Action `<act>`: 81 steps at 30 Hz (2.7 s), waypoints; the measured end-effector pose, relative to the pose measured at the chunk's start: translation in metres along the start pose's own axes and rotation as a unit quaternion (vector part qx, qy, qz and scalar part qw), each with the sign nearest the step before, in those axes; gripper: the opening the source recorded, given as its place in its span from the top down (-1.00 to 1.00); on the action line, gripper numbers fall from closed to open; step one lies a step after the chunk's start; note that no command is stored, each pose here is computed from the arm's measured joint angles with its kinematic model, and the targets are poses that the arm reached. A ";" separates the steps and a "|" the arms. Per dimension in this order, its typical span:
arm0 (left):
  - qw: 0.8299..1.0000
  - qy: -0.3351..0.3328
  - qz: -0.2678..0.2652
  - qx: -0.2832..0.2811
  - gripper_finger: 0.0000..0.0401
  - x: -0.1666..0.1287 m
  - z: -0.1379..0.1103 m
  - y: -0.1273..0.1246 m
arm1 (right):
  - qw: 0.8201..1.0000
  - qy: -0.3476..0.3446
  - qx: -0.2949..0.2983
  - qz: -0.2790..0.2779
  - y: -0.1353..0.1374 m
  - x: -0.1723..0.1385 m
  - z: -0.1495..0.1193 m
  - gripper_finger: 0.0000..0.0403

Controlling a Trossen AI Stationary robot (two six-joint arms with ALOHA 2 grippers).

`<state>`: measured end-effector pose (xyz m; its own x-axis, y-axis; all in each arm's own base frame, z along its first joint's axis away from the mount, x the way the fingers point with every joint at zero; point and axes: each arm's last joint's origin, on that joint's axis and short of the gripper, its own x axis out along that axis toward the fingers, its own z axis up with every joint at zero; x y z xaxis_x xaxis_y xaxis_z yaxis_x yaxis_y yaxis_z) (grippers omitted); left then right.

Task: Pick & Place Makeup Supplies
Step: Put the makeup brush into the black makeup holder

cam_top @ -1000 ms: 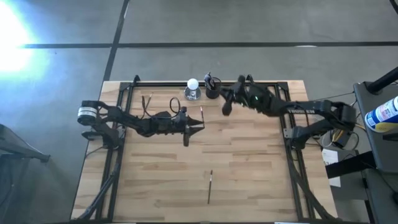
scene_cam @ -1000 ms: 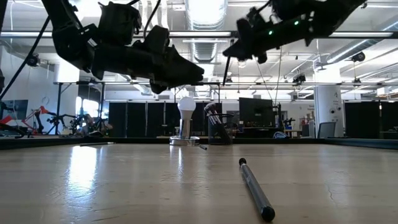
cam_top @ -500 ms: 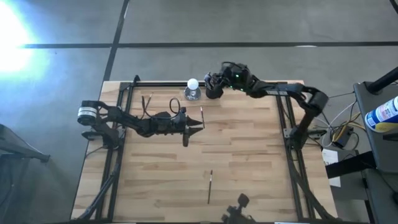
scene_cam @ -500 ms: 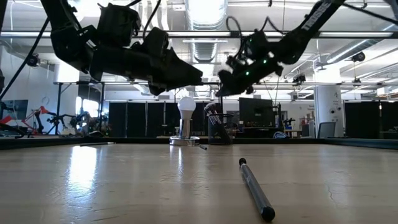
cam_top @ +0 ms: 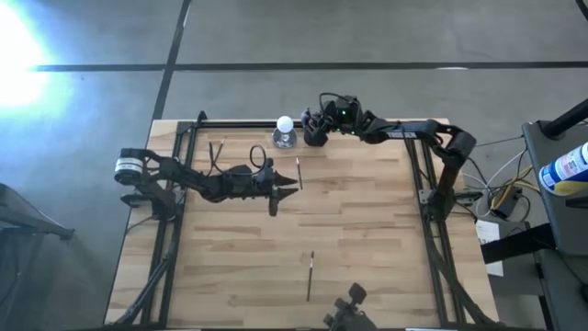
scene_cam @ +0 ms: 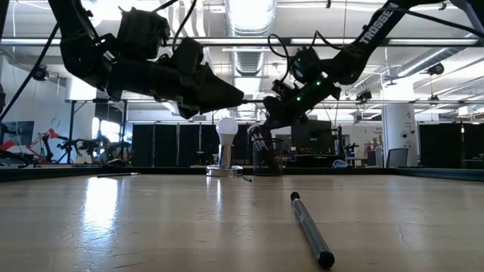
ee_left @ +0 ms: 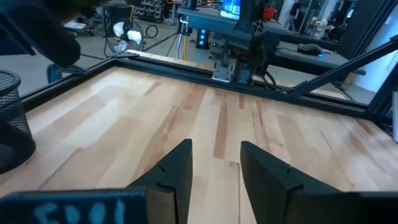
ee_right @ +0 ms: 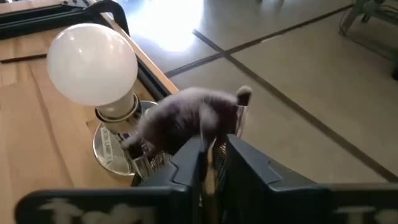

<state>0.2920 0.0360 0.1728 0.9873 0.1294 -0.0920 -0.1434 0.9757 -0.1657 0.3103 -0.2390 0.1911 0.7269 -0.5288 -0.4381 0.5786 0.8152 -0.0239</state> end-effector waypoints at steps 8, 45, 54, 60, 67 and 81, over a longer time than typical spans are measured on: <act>1.000 -0.002 0.010 -0.001 0.36 0.000 0.000 0.001 | 1.000 0.009 0.007 -0.001 0.000 -0.001 -0.001 0.43; 0.999 0.017 0.033 -0.012 0.90 -0.023 -0.026 0.007 | 0.951 0.135 -0.096 0.260 0.181 -0.164 -0.074 0.89; 0.999 0.019 0.033 -0.015 0.90 -0.023 -0.026 0.007 | 0.873 0.171 -0.192 0.415 0.224 -0.148 -0.086 0.51; 0.999 0.023 0.034 -0.015 0.90 -0.023 -0.027 0.007 | 0.830 0.187 -0.263 0.454 0.250 -0.125 -0.091 0.35; 0.999 0.023 0.035 -0.019 0.90 -0.023 -0.027 0.007 | 0.794 0.221 -0.328 0.462 0.272 -0.104 -0.096 0.39; 0.999 0.027 0.039 -0.011 0.90 -0.023 -0.028 0.008 | 0.743 0.223 -0.394 0.494 0.298 -0.100 -0.113 0.51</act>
<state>0.2659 0.0355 0.1463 0.9680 0.1948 -0.1580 -0.2218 0.9589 -0.1772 0.3681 0.0839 0.1265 0.3569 0.4060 -0.8413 -0.6787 0.7315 0.0651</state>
